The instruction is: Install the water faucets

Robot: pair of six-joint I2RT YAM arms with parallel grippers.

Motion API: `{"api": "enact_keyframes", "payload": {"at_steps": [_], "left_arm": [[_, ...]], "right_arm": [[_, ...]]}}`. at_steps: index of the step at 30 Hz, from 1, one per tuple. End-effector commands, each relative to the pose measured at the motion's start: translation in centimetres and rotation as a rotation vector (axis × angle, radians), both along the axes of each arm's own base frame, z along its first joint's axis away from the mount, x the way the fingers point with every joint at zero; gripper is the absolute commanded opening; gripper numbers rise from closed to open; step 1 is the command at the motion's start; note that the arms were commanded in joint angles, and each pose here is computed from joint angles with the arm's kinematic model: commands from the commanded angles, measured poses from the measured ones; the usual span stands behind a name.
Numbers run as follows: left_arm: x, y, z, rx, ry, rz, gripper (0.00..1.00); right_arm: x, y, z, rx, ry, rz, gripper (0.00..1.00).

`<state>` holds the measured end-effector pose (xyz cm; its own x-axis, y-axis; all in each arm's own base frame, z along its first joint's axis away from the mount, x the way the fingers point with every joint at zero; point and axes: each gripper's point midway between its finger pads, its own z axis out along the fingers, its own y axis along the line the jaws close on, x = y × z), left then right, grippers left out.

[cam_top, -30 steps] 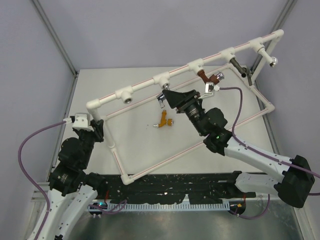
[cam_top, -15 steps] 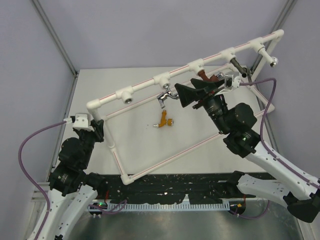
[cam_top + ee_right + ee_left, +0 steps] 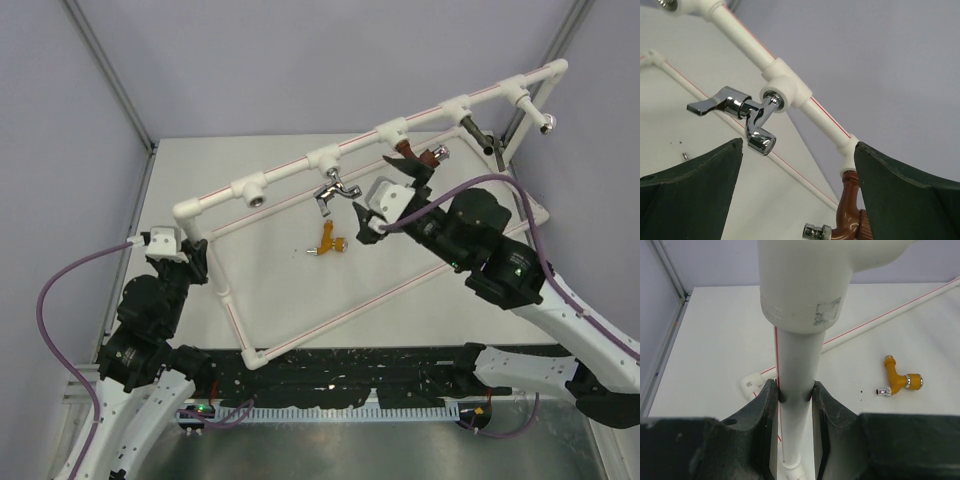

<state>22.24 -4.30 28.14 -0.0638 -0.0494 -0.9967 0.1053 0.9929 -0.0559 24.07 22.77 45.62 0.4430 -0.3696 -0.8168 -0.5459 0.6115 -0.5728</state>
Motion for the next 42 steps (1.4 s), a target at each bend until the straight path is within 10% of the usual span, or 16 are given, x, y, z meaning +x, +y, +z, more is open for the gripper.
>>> {"api": "enact_keyframes", "payload": {"at_steps": [1,19,25,33,37,42], "left_arm": [[-0.2,-0.9,-2.6,0.03,0.101,-0.047,0.0],[-0.3,-0.8,-2.5,0.029,0.095,-0.044,0.0],[-0.4,-0.8,-2.3,0.027,0.09,-0.045,0.0],[-0.4,-0.7,-2.3,0.026,0.087,-0.043,0.0],[-0.4,-0.7,-2.4,0.027,0.09,-0.043,0.0],[-0.4,-0.8,-2.5,0.028,0.093,-0.044,0.0]], "right_arm": [[0.1,0.9,-2.5,-0.421,-0.214,-0.013,0.97],[4.1,5.3,-5.0,-0.776,-0.498,-0.205,0.88],[4.8,6.4,-5.1,-0.73,-0.508,-0.241,0.61],[4.6,7.1,-3.4,-0.314,-0.301,-0.234,0.27],[4.6,6.2,-1.9,0.157,-0.083,-0.265,0.06],[4.3,5.2,-0.3,0.675,0.174,-0.194,0.05]]}}
